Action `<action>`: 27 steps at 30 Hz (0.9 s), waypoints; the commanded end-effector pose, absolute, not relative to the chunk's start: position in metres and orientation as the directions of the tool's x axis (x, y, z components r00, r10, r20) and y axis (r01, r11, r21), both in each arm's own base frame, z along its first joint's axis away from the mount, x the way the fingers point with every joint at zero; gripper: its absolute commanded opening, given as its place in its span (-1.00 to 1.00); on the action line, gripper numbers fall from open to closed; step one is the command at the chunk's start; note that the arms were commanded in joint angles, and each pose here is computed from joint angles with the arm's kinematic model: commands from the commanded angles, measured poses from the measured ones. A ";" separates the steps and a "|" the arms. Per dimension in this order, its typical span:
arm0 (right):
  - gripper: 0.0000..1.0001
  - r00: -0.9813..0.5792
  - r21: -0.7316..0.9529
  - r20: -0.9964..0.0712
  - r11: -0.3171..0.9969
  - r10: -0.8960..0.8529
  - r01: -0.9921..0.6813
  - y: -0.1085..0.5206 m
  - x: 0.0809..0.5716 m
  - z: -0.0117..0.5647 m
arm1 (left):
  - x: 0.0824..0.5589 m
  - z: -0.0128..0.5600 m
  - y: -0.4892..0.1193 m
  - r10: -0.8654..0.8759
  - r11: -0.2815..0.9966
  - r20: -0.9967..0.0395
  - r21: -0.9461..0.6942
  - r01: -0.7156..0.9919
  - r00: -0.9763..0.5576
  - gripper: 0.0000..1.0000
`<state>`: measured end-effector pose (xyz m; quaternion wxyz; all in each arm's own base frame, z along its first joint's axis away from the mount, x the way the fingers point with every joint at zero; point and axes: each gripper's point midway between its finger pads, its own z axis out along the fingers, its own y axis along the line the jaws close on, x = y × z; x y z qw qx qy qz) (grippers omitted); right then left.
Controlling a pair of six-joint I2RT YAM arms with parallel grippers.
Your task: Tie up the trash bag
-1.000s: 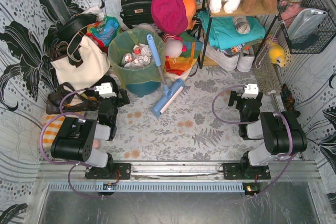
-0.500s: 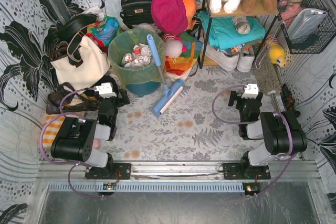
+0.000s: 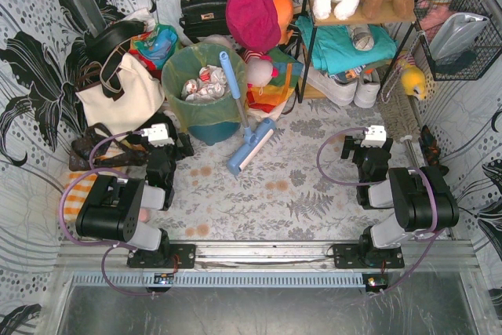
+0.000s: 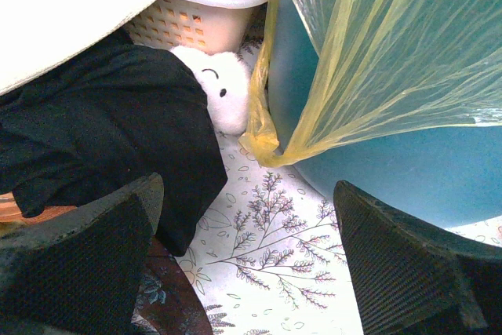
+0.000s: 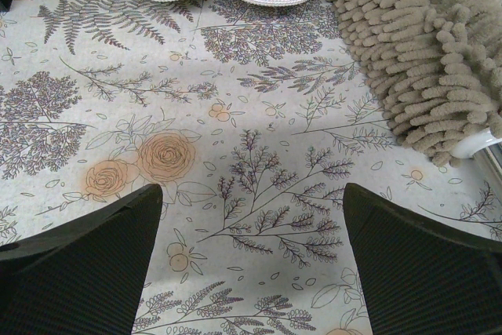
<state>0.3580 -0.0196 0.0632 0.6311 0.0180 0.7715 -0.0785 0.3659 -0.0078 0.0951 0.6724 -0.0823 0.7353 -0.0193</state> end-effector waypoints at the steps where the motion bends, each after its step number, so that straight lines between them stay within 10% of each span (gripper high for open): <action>1: 0.94 -0.158 -0.067 -0.986 0.987 -0.043 0.144 -0.021 0.362 0.073 | 0.371 0.110 -0.005 -0.138 0.986 -0.990 -0.136 -0.095 -0.022 0.96; 27: 0.93 -0.186 0.028 -0.983 0.978 -0.011 -0.207 0.044 0.370 0.160 | 0.354 0.240 0.012 -0.276 0.884 -0.961 -0.260 -0.389 0.016 0.96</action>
